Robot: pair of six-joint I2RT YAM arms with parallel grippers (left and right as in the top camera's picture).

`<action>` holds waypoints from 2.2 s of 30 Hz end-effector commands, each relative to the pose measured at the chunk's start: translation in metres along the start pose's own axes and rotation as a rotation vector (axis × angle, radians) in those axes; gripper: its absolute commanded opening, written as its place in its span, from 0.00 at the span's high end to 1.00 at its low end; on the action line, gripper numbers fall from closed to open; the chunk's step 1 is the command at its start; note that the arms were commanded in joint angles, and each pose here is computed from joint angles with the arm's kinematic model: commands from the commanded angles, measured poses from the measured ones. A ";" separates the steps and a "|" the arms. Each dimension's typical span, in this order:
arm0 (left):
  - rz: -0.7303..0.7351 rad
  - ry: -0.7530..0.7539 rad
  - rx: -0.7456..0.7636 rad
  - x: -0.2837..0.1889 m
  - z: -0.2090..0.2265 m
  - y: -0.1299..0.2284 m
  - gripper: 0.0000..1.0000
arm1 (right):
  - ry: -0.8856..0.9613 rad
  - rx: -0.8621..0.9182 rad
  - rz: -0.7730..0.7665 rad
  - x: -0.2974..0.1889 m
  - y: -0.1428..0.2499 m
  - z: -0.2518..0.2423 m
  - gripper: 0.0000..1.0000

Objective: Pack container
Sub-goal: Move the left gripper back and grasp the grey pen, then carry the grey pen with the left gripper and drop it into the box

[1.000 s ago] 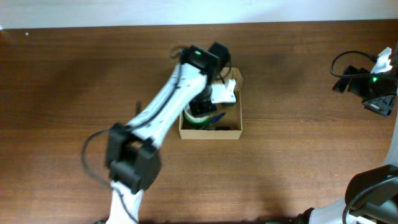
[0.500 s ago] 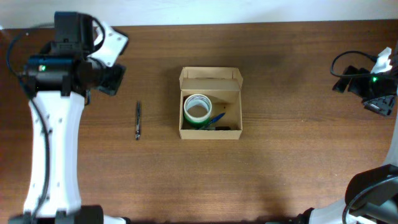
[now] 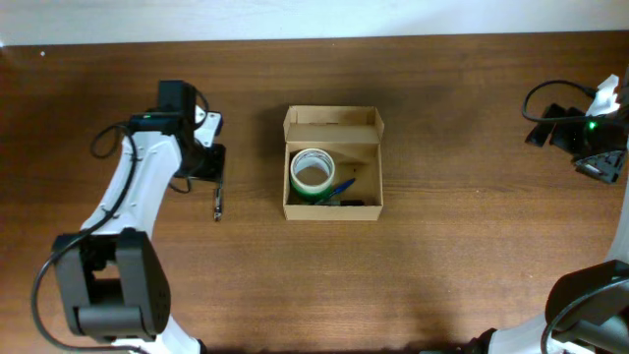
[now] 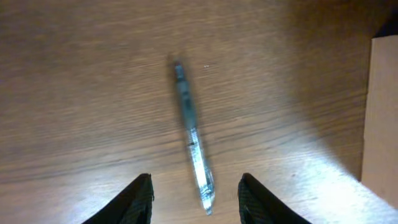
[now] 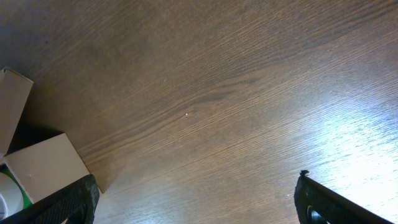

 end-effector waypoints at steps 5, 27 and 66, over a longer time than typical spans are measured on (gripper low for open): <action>0.099 -0.022 -0.082 0.042 -0.007 0.002 0.58 | -0.008 0.006 0.009 0.003 0.000 -0.001 0.01; 0.230 -0.054 -0.047 0.095 0.000 0.016 0.95 | -0.008 0.006 0.009 0.003 0.000 -0.001 0.01; -0.037 0.209 1.356 -0.082 -0.225 0.010 0.98 | -0.008 0.006 0.009 0.003 0.000 -0.001 0.01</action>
Point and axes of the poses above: each gripper's point midway between its finger pads, its own x axis out along the fingers, its own z axis along the line the jaws close on, y = z × x, the point moved 9 cm from there along -x, back along the fingers, and after that the axes turned 6 degrees about -x, right-handed, at the moved point
